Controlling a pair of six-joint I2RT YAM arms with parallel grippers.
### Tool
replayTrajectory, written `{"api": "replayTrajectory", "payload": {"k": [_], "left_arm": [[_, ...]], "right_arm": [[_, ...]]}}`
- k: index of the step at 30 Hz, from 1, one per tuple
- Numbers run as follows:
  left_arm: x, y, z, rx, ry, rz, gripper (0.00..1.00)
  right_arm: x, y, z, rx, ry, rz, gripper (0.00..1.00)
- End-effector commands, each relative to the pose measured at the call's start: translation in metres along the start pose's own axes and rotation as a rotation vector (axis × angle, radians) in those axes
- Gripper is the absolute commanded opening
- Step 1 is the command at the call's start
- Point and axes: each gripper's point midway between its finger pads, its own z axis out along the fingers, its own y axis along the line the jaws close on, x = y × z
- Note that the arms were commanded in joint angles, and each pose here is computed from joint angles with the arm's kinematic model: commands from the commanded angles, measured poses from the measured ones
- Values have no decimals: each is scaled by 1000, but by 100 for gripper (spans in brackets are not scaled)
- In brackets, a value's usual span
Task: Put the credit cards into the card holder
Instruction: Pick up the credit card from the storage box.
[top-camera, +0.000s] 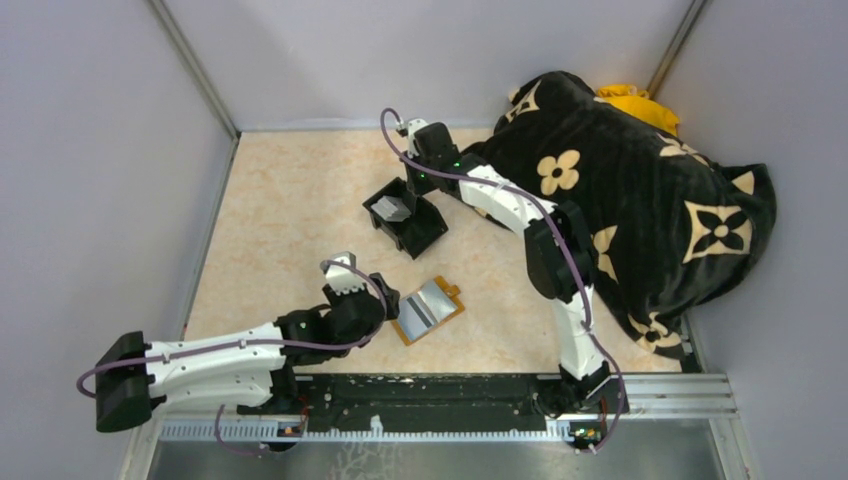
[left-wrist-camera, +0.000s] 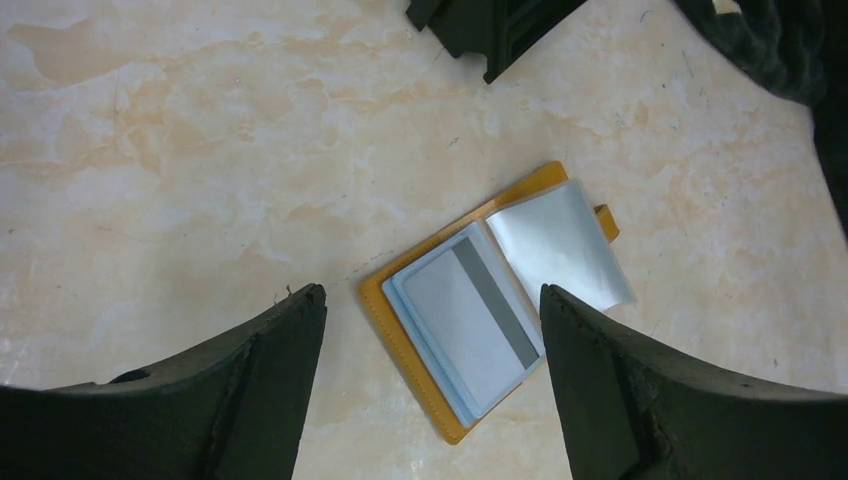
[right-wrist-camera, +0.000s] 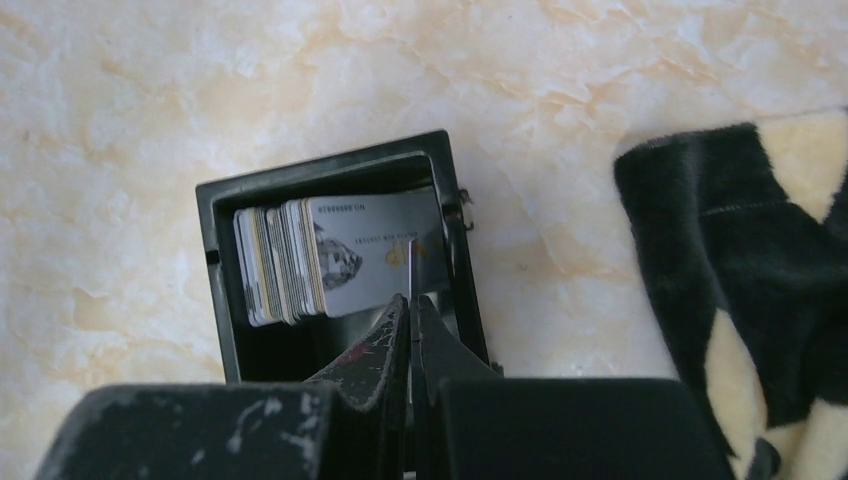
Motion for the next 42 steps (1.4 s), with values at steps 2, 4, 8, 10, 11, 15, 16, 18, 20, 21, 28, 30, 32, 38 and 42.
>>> {"api": "replayTrajectory", "payload": {"k": [2, 4, 8, 10, 11, 15, 16, 18, 20, 21, 28, 30, 32, 38, 42], "left_arm": [[-31, -26, 1, 41, -91, -18, 86], [-40, -31, 2, 66, -117, 4, 87], [-65, -55, -4, 230, -192, 45, 88], [-75, -63, -10, 313, -220, 64, 88], [-78, -67, -13, 355, -230, 77, 89], [-88, -93, -28, 562, -244, 164, 90], [-88, -100, -32, 609, -240, 192, 90], [-88, -112, -37, 682, -227, 245, 91], [-86, -124, -39, 731, -202, 299, 91], [-84, -129, -38, 747, -183, 322, 91], [-69, -145, -37, 829, -90, 425, 84], [-69, -143, -39, 844, -89, 433, 83], [-67, -139, -39, 857, -82, 441, 81], [-55, -135, -43, 919, -28, 473, 72], [-43, -133, -44, 966, 24, 484, 60]], "right_arm": [[-54, 12, -55, 34, -195, -70, 0], [-63, 16, -76, 23, -236, -68, 0], [-64, 26, -114, -17, -258, -65, 0], [-58, 31, -135, -43, -257, -61, 0], [-57, 35, -150, -63, -268, -59, 0], [-31, 48, -188, -134, -251, -53, 0], [-23, 51, -196, -154, -244, -52, 0], [-7, 58, -206, -202, -225, -51, 0], [9, 66, -215, -255, -203, -48, 0], [16, 70, -219, -280, -193, -50, 0], [66, 81, -238, -394, -102, -44, 0], [77, 83, -243, -424, -85, -37, 0], [87, 86, -247, -459, -66, -28, 0], [102, 97, -252, -544, -44, 2, 0], [104, 101, -253, -592, -45, 27, 0]]}}
